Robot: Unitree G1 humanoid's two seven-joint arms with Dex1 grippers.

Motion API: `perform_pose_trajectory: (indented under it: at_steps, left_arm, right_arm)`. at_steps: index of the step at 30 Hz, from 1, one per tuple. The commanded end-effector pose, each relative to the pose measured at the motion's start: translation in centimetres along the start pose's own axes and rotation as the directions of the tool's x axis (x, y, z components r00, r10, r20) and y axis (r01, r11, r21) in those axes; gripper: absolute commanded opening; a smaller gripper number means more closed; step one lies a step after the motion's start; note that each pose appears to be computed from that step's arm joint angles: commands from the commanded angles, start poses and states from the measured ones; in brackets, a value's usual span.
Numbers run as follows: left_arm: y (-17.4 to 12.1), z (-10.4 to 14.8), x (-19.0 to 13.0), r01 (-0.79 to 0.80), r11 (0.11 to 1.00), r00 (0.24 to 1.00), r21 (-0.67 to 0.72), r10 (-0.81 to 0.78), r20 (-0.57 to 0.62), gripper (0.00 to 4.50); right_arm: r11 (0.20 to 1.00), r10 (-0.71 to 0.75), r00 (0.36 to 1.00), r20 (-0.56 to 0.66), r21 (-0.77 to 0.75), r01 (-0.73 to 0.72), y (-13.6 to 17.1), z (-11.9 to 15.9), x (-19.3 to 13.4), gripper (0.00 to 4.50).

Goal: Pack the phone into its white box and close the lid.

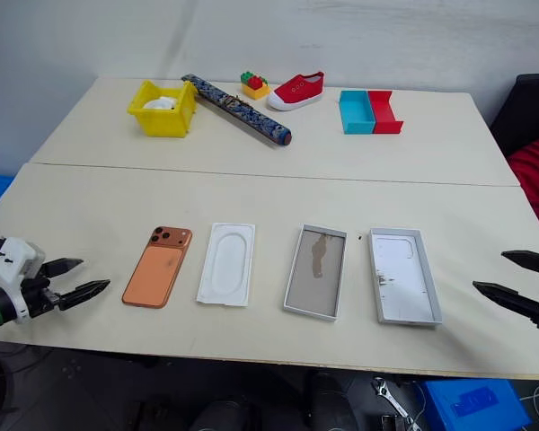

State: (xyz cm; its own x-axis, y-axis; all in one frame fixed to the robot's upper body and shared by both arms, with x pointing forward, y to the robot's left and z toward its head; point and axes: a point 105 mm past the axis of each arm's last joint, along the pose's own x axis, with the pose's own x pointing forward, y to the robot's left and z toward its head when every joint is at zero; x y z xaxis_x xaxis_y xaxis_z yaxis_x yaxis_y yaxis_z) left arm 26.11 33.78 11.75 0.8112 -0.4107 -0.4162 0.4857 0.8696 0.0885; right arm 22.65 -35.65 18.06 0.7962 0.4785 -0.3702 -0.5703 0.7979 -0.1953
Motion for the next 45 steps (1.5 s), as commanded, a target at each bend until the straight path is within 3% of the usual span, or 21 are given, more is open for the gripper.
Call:
perform_pose_trajectory:
  at_steps: [1, 7, 11, 14, 19, 25, 28, 32, 45]
  left_arm:
    - [-1.3, 1.7, 0.2, 0.069, 0.998, 0.997, -0.001, -0.069, 0.03, 4.46]
    - [-5.4, 4.8, 0.6, 0.346, 0.93, 0.938, -0.125, -0.337, 0.085, 4.46]
    - [-8.3, 4.6, 1.4, 0.468, 0.835, 0.873, -0.29, -0.488, 0.005, 4.46]
    - [-10.2, 3.6, 2.1, 0.495, 0.765, 0.817, -0.412, -0.571, -0.079, 4.46]
    - [-10.7, 3.7, 4.1, 0.458, 0.72, 0.803, -0.522, -0.587, -0.106, 4.46]
    - [-12.2, 4.9, 6.1, 0.484, 0.641, 0.757, -0.595, -0.648, -0.082, 4.46]
    - [-13.1, 4.7, 6.8, 0.481, 0.609, 0.731, -0.631, -0.676, -0.095, 3.86]
    - [-13.1, 3.7, 7.5, 0.428, 0.63, 0.735, -0.648, -0.66, -0.156, 2.74]
    - [-15.5, 2.4, 9.4, 0.433, 0.579, 0.681, -0.691, -0.712, -0.171, 2.74]
  right_arm:
    - [0.995, 0.026, 0.999, 0.039, -0.097, -0.022, 0.8, 2.6, 0.5, 4.5]
    - [0.976, 0.186, 0.979, 0.087, -0.136, -0.173, 5.7, 5.0, 2.8, 4.5]
    - [0.943, 0.304, 0.944, 0.128, -0.179, -0.279, 9.5, 7.1, 4.2, 4.5]
    - [0.888, 0.437, 0.884, 0.166, -0.234, -0.395, 13.8, 8.8, 5.4, 4.5]
    - [0.822, 0.554, 0.814, 0.178, -0.27, -0.501, 17.3, 9.4, 6.2, 4.5]
    - [0.787, 0.603, 0.779, 0.17, -0.289, -0.546, 19.1, 9.1, 6.8, 4.5]
    - [0.791, 0.598, 0.782, 0.175, -0.285, -0.541, 19.3, 8.8, 7.1, 4.5]
    - [0.802, 0.587, 0.786, 0.194, -0.27, -0.532, 19.4, 8.7, 6.8, 4.5]
    - [0.823, 0.557, 0.808, 0.193, -0.257, -0.506, 19.2, 7.8, 6.5, 4.5]
